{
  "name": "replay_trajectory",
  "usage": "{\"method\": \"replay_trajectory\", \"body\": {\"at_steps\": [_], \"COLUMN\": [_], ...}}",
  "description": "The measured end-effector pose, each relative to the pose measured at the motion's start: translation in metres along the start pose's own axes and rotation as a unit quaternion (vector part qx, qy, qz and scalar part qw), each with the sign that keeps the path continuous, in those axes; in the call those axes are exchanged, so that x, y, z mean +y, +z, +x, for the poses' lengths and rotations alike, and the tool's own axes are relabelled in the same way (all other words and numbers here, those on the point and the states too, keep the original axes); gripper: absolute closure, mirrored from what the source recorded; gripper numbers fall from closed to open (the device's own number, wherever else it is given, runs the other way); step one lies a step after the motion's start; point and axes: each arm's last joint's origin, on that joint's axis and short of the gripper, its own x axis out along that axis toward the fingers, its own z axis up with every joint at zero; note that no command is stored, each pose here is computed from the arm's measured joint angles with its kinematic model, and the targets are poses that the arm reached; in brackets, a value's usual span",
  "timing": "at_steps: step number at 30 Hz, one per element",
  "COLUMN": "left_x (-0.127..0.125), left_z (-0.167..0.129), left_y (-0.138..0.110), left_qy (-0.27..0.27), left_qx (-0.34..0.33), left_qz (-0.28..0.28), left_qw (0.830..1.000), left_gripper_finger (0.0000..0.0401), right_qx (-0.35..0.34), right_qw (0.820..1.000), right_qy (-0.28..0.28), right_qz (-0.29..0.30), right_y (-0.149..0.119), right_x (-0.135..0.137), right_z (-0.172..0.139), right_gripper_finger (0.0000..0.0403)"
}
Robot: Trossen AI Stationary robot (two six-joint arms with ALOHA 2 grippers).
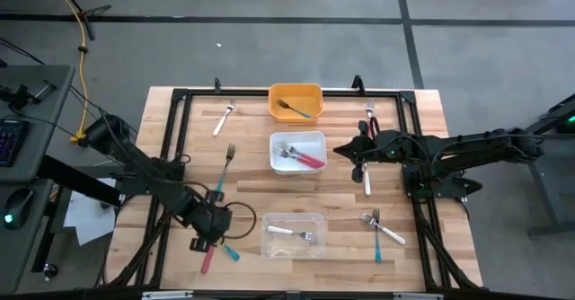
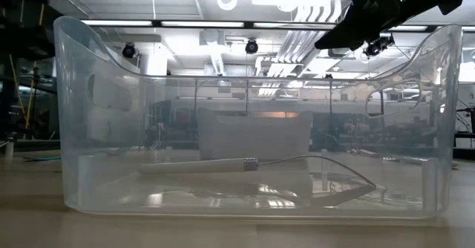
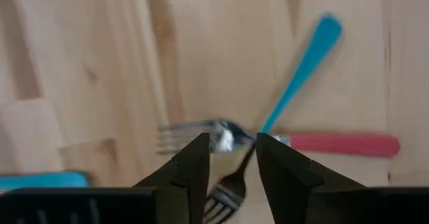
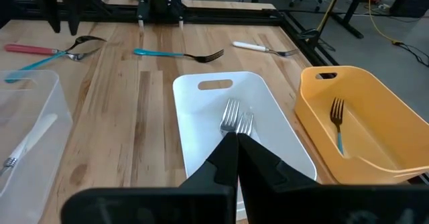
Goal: Sort silverware by color (type)
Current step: Put the bottom left blue fork into the yellow bin
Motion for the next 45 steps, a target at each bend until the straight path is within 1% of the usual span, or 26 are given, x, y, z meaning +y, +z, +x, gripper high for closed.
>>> {"method": "replay_trajectory", "body": {"at_steps": [5, 8, 15, 20, 26, 31, 36, 39, 42, 45], "left_x": [-0.011, -0.016, -0.021, -0.02, -0.019, -0.019, -0.019, -0.016, -0.008, 0.007], "left_z": [0.019, 0.029, 0.042, 0.049, 0.056, 0.052, 0.043, 0.032, 0.019, 0.003], "left_y": [-0.002, -0.004, -0.008, -0.009, -0.011, -0.011, -0.009, -0.007, -0.006, -0.004], "left_qy": [-0.009, -0.005, -0.004, 0.013, 0.021, 0.015, 0.009, 0.013, 0.041, 0.096], "left_qx": [0.041, 0.059, 0.095, 0.103, 0.125, 0.12, 0.107, 0.094, 0.06, 0.018], "left_qz": [0.021, 0.035, 0.039, 0.061, 0.079, 0.083, 0.068, 0.048, 0.023, -0.019], "left_qw": [0.999, 0.998, 0.995, 0.993, 0.989, 0.989, 0.992, 0.994, 0.997, 0.995], "left_gripper_finger": [0.0275, 0.0274, 0.0277, 0.0291, 0.0333, 0.0387, 0.039, 0.0396, 0.0399, 0.0399], "right_qx": [0.001, 0.001, 0.001, 0.001, 0.001, 0.001, 0.001, 0.001, 0.001, 0.001], "right_qw": [1.0, 1.0, 1.0, 1.0, 1.0, 1.0, 1.0, 1.0, 1.0, 1.0], "right_qy": [0.0, 0.0, 0.0, 0.0, 0.0, 0.0, 0.0, 0.0, 0.0, 0.0], "right_qz": [0.0, 0.0, 0.0, 0.0, 0.0, 0.0, 0.0, 0.0, 0.0, 0.0], "right_y": [0.0, 0.0, 0.0, 0.0, 0.0, 0.0, 0.0, 0.0, 0.0, 0.0], "right_x": [0.0, 0.0, 0.0, 0.0, 0.0, 0.0, 0.0, 0.0, 0.0, 0.0], "right_z": [0.0, 0.0, 0.0, 0.0, 0.0, 0.0, 0.0, 0.0, 0.0, 0.0], "right_gripper_finger": [0.0403, 0.0403, 0.0403, 0.0403, 0.0403, 0.0403, 0.0403, 0.0403, 0.0403, 0.0403]}}
